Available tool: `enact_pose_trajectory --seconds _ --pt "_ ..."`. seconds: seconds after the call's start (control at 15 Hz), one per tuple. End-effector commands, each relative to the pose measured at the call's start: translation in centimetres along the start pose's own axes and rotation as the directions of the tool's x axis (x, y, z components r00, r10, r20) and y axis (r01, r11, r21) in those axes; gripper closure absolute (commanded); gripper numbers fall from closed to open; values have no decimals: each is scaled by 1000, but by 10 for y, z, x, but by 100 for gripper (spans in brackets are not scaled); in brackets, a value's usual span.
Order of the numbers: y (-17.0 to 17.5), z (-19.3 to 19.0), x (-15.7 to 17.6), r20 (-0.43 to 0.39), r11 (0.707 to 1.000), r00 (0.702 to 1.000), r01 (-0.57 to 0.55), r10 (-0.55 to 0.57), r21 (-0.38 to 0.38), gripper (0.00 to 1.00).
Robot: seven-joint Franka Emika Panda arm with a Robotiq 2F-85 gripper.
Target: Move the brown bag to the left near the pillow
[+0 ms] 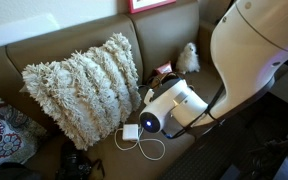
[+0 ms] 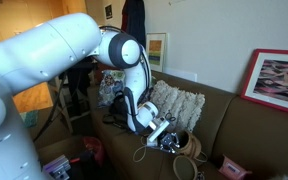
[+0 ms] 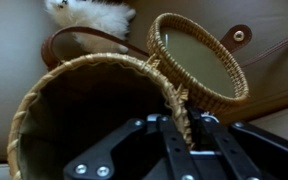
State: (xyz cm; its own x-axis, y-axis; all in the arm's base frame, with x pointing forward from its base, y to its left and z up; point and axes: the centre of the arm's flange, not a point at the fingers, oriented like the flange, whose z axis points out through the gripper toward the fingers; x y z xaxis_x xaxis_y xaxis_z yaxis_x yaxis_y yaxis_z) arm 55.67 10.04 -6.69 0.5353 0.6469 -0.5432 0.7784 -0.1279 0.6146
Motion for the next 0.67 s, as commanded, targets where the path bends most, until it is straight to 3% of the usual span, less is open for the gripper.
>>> enact_pose_trajectory --seconds 0.0,0.6 --pt "37 -10 17 10 998 998 -58 58 14 95" --pt "59 -5 37 11 993 994 -110 110 44 95"
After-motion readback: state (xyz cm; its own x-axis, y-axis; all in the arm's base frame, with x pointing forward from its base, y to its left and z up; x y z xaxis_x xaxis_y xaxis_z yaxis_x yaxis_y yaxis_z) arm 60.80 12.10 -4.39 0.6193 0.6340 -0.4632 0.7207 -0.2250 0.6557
